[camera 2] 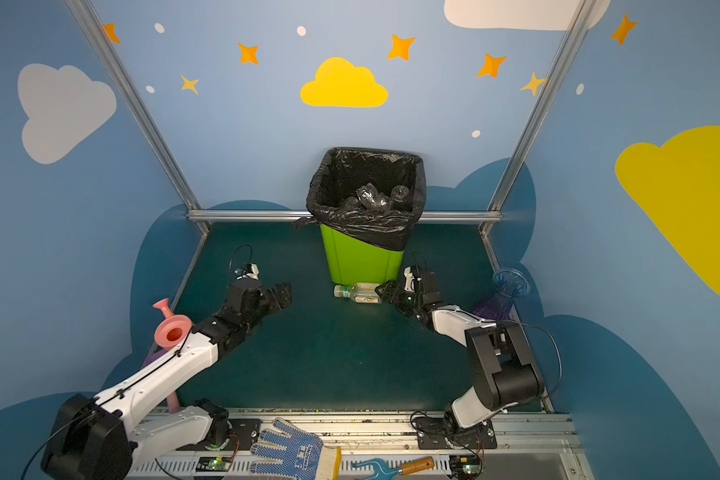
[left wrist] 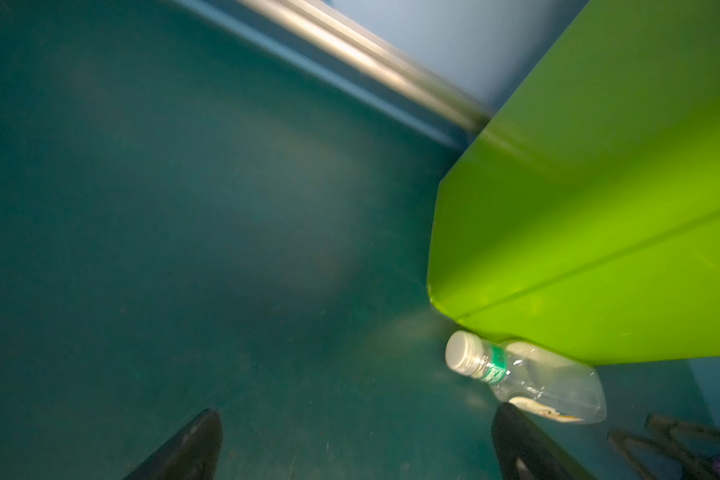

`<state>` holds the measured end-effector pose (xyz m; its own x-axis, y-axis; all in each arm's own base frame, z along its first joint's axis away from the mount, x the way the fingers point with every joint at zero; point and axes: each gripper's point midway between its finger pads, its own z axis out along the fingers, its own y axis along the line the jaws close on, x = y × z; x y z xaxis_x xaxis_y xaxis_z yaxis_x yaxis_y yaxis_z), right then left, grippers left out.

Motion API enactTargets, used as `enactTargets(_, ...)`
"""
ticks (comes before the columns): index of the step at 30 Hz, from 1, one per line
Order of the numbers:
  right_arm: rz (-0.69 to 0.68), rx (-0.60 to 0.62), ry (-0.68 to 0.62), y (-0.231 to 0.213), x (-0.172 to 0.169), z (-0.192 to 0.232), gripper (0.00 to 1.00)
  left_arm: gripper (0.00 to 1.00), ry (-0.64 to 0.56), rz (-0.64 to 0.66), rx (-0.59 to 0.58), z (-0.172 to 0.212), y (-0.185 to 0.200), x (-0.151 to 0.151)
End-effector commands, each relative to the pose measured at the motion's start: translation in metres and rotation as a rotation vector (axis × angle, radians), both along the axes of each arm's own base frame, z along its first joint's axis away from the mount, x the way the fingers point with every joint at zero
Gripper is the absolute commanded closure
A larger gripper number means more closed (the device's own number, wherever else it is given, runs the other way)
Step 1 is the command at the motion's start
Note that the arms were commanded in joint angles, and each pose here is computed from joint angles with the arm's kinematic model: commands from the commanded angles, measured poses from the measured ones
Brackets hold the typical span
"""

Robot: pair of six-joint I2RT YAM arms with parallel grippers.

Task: Throw the plastic bottles in the bin
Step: 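Lower the left gripper back while the right gripper reaches the green-labelled square bottle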

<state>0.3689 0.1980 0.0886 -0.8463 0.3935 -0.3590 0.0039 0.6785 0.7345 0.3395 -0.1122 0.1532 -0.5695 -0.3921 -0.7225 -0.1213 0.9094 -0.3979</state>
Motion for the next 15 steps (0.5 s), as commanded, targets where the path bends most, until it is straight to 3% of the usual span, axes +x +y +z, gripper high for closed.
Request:
enactTargets(1,0.018,0.010,-0.025,0.013,0.013,0.002,0.16,0.00,0.051,-0.042,-0.026,-0.012,-0.012,0.004)
enactTargets(5,0.070,0.042,-0.002,0.032,0.015,-0.004,0.21,0.00,0.133,-0.042,-0.005,-0.026,-0.016,0.009)
enactTargets(15,0.180,0.057,-0.002,0.074,-0.020,-0.002,0.25,0.00,0.161,-0.039,-0.014,-0.040,-0.014,0.009)
